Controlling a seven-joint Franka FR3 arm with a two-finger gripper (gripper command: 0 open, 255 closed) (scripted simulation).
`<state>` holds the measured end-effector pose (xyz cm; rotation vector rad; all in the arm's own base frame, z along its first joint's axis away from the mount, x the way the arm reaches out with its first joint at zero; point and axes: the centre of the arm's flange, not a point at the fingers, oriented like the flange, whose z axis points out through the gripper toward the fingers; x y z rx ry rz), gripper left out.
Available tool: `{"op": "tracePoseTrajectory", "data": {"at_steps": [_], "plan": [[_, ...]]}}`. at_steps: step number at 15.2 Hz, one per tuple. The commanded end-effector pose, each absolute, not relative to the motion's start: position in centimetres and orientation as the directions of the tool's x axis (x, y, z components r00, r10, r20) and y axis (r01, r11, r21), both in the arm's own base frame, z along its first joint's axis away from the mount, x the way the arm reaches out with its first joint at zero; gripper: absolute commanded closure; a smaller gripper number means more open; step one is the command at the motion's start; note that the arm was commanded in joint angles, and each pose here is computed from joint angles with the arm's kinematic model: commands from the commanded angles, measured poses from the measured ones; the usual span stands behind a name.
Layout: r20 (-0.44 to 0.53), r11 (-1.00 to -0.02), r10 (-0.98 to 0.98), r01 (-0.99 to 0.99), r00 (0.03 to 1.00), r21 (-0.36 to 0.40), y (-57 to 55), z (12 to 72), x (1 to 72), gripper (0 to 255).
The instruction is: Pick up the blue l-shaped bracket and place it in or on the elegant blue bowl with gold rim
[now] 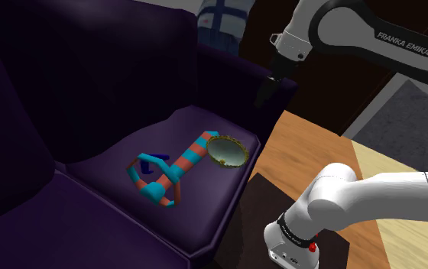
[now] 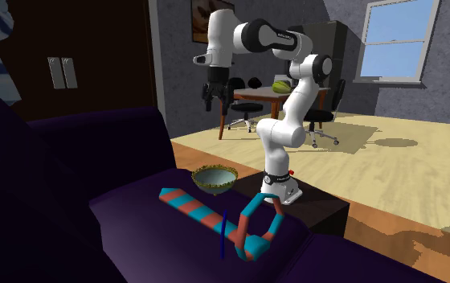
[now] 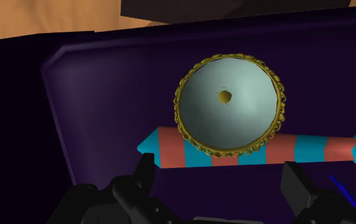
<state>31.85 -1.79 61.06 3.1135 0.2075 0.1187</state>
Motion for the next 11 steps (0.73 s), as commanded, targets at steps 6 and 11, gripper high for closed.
{"op": "tracePoseTrajectory", "data": {"at_steps": [6, 11], "plan": [[0.033, -0.970, 0.242, 0.240, 0.970, 0.041, 2.5, 58.2, 36.7, 0], [-0.011, -0.937, 0.346, 0.346, 0.938, 0.054, 7.3, 55.0, 41.0, 0]]}}
